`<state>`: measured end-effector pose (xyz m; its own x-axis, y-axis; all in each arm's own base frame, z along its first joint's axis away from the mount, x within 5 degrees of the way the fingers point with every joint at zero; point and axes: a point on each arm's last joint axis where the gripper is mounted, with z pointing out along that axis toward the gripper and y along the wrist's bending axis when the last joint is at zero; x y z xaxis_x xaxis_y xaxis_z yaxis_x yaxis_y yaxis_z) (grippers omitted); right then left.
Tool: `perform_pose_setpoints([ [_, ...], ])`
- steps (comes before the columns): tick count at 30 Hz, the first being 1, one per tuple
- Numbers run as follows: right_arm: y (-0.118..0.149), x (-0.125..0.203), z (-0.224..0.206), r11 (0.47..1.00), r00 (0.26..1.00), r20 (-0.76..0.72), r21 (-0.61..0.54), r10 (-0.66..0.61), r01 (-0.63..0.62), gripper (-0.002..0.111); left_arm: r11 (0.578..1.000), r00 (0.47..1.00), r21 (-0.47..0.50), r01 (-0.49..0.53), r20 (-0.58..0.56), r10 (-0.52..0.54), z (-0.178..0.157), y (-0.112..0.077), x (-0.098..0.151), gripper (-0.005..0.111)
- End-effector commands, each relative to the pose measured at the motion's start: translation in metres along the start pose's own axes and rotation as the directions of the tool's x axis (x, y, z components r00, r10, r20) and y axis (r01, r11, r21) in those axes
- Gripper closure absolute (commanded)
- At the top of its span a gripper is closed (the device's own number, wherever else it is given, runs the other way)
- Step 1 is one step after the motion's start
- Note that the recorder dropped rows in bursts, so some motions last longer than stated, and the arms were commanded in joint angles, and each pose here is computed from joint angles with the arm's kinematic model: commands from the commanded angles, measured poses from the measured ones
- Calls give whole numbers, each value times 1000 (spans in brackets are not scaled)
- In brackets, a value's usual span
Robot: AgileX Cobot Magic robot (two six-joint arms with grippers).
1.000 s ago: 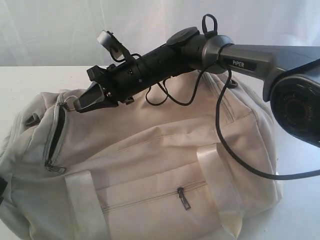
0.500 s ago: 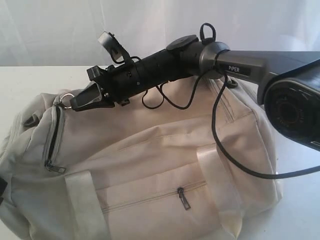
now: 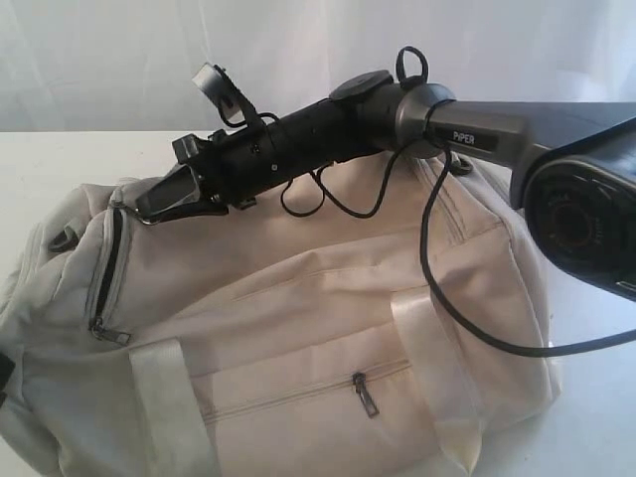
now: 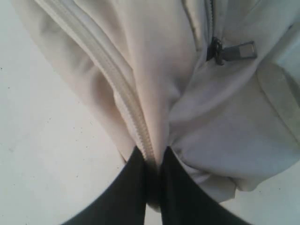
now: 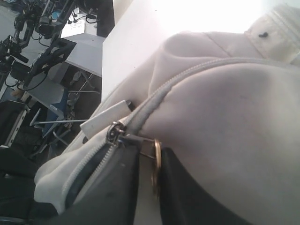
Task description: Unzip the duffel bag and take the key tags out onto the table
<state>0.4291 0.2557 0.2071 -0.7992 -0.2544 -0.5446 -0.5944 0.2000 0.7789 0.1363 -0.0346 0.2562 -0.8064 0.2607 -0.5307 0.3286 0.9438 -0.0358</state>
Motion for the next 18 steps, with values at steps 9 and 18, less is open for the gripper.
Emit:
perform_pose_setpoints([
  [9,2,1,1,1000,1000,2,-11,18,-18,108,1000,998,16,-6,-59,7,0,-2,9,107],
  [18,35,-14,-15,999,998,25,-3,-53,53,108,1000,1000,9,-6,-29,6,0,-1,6,107],
])
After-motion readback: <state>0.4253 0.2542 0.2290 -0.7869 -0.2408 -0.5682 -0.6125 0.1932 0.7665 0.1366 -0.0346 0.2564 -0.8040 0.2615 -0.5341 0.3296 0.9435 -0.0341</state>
